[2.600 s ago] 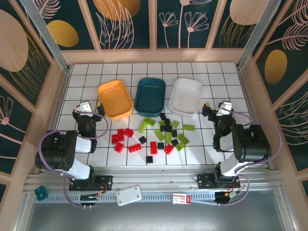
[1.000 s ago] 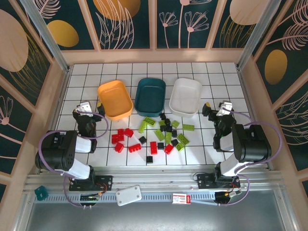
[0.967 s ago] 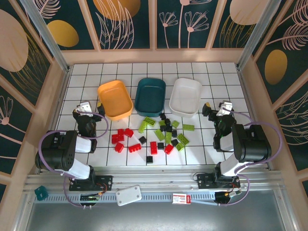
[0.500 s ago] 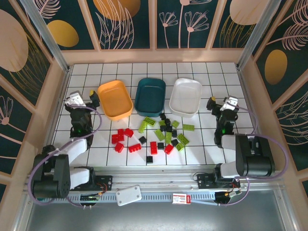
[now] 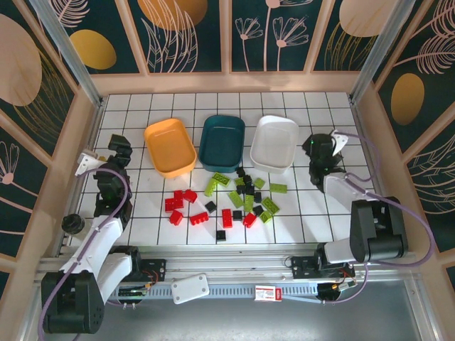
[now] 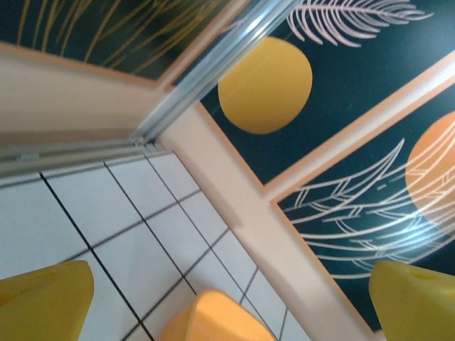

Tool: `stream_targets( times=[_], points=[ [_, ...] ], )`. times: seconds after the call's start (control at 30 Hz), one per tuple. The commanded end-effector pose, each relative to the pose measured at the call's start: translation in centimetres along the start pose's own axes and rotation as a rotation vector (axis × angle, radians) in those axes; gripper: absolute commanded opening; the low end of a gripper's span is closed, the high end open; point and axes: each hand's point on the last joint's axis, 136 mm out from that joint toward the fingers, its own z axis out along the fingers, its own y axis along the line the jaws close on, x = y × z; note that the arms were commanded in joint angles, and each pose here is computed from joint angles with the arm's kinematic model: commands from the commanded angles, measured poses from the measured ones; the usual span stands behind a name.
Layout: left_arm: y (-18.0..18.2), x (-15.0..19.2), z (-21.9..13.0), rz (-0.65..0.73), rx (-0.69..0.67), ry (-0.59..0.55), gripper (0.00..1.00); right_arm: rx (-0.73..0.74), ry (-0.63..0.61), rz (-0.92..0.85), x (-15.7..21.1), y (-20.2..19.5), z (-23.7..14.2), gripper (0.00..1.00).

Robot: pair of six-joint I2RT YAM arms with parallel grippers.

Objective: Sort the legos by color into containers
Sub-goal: Pick up the lego from the center of the table.

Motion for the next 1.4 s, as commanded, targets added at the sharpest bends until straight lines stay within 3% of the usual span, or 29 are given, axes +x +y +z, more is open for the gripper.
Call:
stream_targets(
  times=[0.0, 0.1, 0.13, 0.2, 0.37, 0.43, 0.77, 1.37],
  points=[
    [-1.4, 3.1, -0.2, -0.022, 0.072, 0.188, 0.99, -0.200, 0.031, -0.112, 1.9, 4.4, -4.5, 0.85],
    [-2.6, 5.9, -0.4, 0.023, 0.109, 0.367, 0.94, -0.434, 0.066, -0.189, 3.6, 8.3, -9.4, 0.86],
    [-3.1, 6.9, -0.7, 0.029, 0.132, 0.427, 0.91, -0.522, 0.096, -0.199, 4.5, 9.5, -11.1, 0.95],
    [-3.7, 8.5, -1.6, 0.024, 0.176, 0.523, 0.87, -0.652, 0.157, -0.219, 6.7, 11.0, -13.7, 0.99],
    [-4.5, 11.2, -4.9, -0.002, 0.292, 0.669, 0.89, -0.769, 0.321, -0.288, 12.4, 12.5, -16.7, 0.97],
    [-4.7, 11.6, -6.0, -0.009, 0.332, 0.703, 0.99, -0.755, 0.355, -0.336, 14.4, 12.7, -16.8, 0.97],
    [-3.1, 12.3, -7.9, 0.021, 0.326, 0.744, 0.99, -0.666, 0.396, -0.424, 17.3, 14.6, -14.8, 0.87],
    [-2.2, 13.2, -8.3, 0.062, 0.299, 0.791, 0.99, -0.494, 0.435, -0.535, 20.0, 15.8, -10.3, 0.56]
  ],
)
